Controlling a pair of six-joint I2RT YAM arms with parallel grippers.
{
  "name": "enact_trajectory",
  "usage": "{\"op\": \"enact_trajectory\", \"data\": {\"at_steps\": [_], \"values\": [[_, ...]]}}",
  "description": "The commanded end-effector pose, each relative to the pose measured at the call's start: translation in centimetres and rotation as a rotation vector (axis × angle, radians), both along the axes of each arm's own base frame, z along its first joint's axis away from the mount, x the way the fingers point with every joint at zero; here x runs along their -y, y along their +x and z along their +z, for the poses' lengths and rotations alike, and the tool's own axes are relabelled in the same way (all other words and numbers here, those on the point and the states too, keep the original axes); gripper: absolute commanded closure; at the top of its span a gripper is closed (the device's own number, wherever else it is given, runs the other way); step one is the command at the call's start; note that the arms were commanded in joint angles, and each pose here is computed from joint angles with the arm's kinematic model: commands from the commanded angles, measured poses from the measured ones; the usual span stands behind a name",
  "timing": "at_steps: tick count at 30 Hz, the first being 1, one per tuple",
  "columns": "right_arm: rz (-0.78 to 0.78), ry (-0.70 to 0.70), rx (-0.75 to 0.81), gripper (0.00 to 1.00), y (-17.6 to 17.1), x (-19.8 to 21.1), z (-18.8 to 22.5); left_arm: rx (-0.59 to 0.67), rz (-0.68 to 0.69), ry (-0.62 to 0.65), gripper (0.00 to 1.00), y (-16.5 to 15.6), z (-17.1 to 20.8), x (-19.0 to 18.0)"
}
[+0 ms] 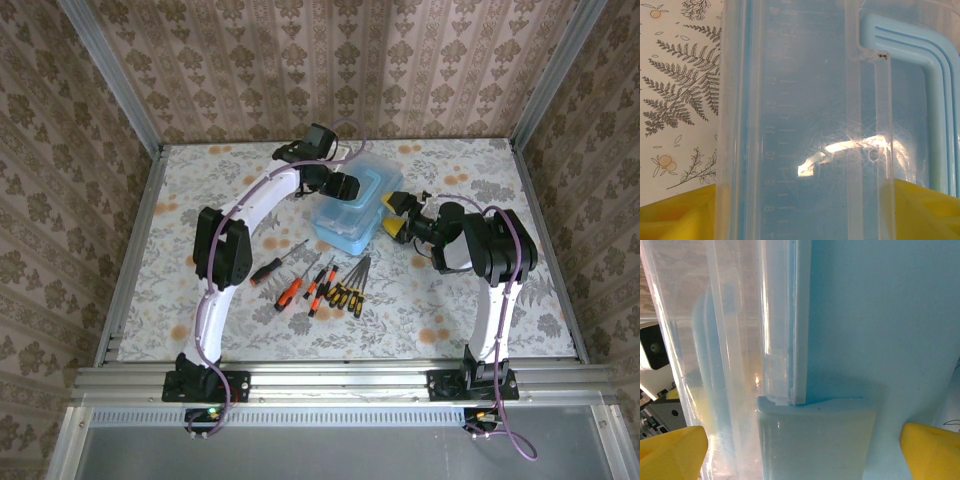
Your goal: Pack the tool kit
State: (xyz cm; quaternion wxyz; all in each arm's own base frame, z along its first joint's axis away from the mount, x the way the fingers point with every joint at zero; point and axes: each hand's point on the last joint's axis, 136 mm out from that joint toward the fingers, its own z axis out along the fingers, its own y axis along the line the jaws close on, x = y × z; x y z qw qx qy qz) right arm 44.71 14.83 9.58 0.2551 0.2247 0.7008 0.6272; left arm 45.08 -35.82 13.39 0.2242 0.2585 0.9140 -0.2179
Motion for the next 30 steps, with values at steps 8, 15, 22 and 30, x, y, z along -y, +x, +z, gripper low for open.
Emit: {"op": "enact_trajectory", "data": {"at_steps": [8,15,22,30], "values": [[0.081,0.024,0.093,0.00,-1.4,-1.7,4.5,-0.251,0.032,0.178,0.33,-3.6,-9.6,-2.9],[0.077,0.022,0.087,0.00,-1.2,-1.9,4.0,-0.247,0.036,0.175,0.33,-3.6,-9.6,-2.9],[0.060,0.034,0.143,0.00,-1.1,-1.6,6.7,-0.244,0.056,0.231,0.34,-3.9,-11.3,-4.0],[0.036,0.061,0.177,0.00,-0.4,-0.9,9.2,-0.234,0.077,0.291,0.35,-4.3,-12.9,-5.4]]}}
